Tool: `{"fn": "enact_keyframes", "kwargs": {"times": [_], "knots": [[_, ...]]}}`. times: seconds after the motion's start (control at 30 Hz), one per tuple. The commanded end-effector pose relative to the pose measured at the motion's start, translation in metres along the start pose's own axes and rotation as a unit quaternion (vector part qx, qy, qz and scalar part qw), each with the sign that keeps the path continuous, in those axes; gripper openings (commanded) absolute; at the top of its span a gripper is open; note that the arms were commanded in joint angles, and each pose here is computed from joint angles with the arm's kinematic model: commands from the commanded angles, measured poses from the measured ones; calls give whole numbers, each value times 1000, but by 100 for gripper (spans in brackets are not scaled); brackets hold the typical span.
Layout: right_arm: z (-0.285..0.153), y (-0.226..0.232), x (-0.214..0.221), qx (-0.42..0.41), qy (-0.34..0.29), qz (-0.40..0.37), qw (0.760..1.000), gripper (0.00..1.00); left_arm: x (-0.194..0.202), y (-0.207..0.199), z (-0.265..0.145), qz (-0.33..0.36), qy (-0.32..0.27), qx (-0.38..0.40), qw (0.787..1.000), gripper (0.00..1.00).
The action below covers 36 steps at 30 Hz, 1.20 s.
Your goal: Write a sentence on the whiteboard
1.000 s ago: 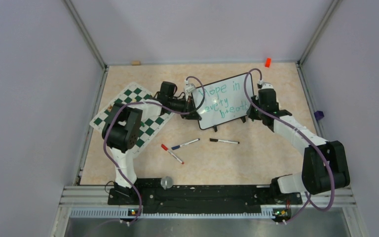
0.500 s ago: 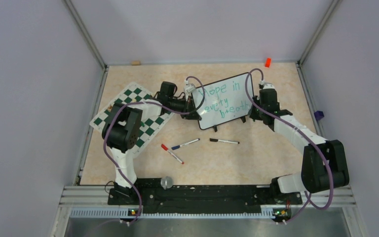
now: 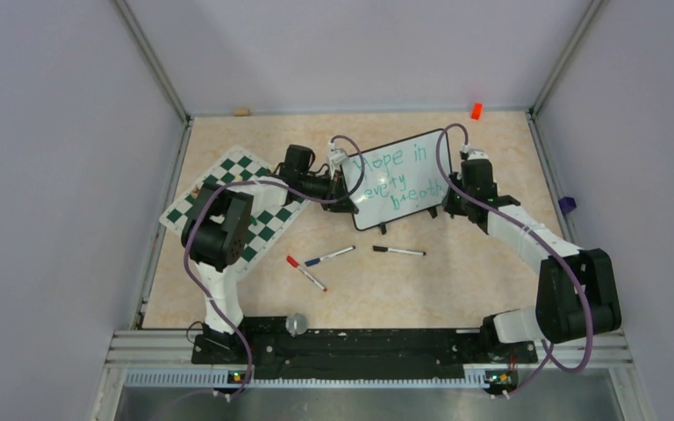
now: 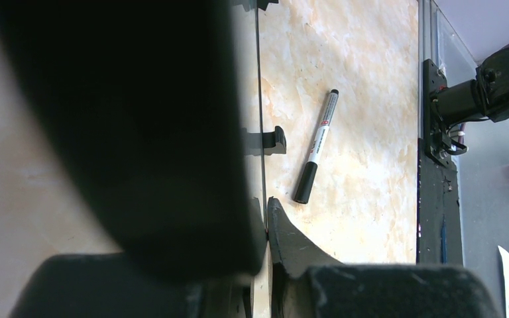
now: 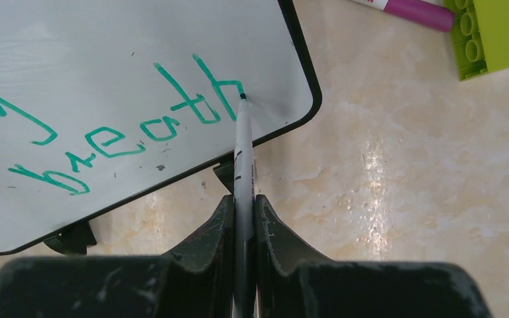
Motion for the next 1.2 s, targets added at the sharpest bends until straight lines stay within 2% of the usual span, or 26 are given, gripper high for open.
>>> {"fn": "enact_keyframes", "kwargs": {"times": [0.0,0.3,0.67,0.7,0.83,0.9,1.07,1.17], "knots": [[-7,-2,-2,-6,-7,0,1000,0,5,-4,4,16,14,1,1000,0],[-29,1,-12,-19,-30,4,999,0,4,-5,4,16,13,0,1000,0],[-68,-6,-21,2,-107,23,994,0,5,-5,4,16,13,-2,1000,0],[-68,-6,-20,1,-107,25,994,0,4,-5,4,18,13,-1,1000,1],[-70,-5,-18,-12,-110,26,994,0,7,-9,1,20,10,-5,1000,28],[-72,-4,-17,-17,-112,26,993,0,6,-11,-1,22,9,-8,1000,33],[-71,-4,-17,-18,-113,24,993,0,6,-13,-2,23,7,-13,1000,34],[-59,-3,-14,-19,-91,20,995,0,5,-12,-2,20,7,-14,1000,27]]}}
Point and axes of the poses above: each gripper's point midway between its finger pads, its own z axis out along the fingers, its own y axis along the line the jaws close on, x = y × z, the point moved 9 cm from there along -z, back along the fingers, and after that the axes turned 3 degrees about -z, right-handed, at the moved point
